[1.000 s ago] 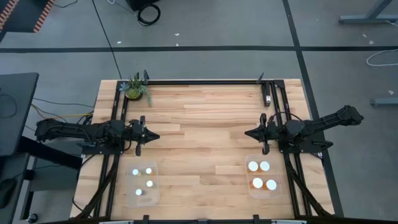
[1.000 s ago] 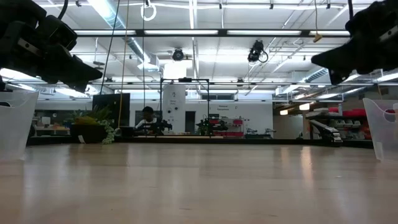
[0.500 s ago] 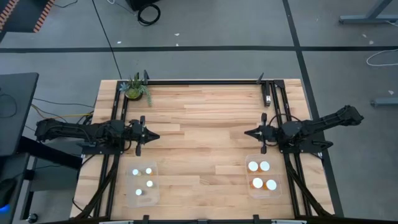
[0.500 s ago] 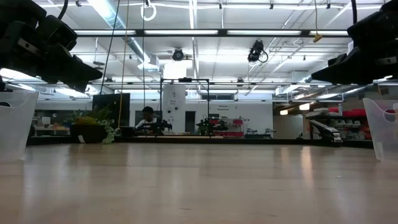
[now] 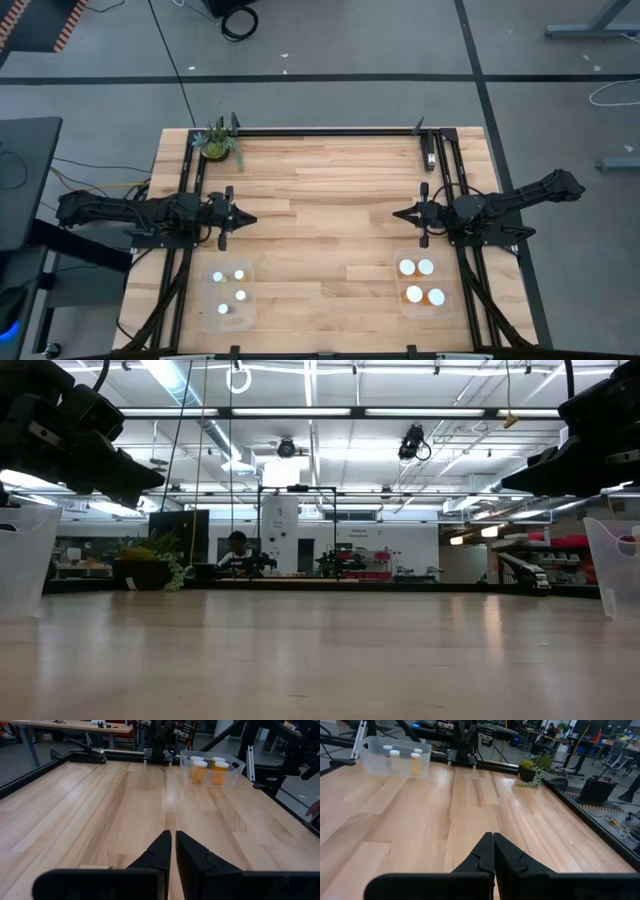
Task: Pick and place medicine bottles into bin by pill shape (circle, oval)
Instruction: Return to Home Position
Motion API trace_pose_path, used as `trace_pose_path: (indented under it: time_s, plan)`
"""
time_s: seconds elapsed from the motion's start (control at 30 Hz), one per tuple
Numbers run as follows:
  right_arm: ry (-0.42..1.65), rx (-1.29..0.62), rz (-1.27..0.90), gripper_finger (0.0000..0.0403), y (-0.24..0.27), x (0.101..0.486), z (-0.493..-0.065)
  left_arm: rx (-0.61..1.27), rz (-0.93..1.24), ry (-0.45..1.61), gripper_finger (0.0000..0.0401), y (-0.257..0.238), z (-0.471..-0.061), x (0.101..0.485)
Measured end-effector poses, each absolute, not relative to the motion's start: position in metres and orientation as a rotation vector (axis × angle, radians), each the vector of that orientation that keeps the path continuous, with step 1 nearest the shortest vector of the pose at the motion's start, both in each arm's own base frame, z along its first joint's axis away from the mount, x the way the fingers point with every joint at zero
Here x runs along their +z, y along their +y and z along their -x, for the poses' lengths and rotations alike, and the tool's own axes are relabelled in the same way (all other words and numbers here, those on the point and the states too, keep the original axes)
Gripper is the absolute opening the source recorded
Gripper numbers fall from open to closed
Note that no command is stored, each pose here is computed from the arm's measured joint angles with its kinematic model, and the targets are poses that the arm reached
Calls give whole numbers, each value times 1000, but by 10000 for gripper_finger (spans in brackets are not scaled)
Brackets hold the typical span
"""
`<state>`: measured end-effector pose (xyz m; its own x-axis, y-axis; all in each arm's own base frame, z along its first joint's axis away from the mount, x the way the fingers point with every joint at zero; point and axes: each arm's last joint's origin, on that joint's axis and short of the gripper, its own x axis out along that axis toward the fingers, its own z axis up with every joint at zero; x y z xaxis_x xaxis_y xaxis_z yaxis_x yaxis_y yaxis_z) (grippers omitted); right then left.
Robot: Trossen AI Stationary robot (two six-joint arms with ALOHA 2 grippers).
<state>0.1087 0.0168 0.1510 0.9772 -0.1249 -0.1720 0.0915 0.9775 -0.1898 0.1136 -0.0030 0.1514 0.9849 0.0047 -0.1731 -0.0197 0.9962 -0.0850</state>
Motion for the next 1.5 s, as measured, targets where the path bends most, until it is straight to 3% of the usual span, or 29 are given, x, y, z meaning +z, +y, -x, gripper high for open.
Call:
trace_pose_path:
  time_s: [1.5]
  plan:
    - [186, -109, 180, 7, 17, 151, -109, 12, 87, 173, 29, -3, -114, 152]
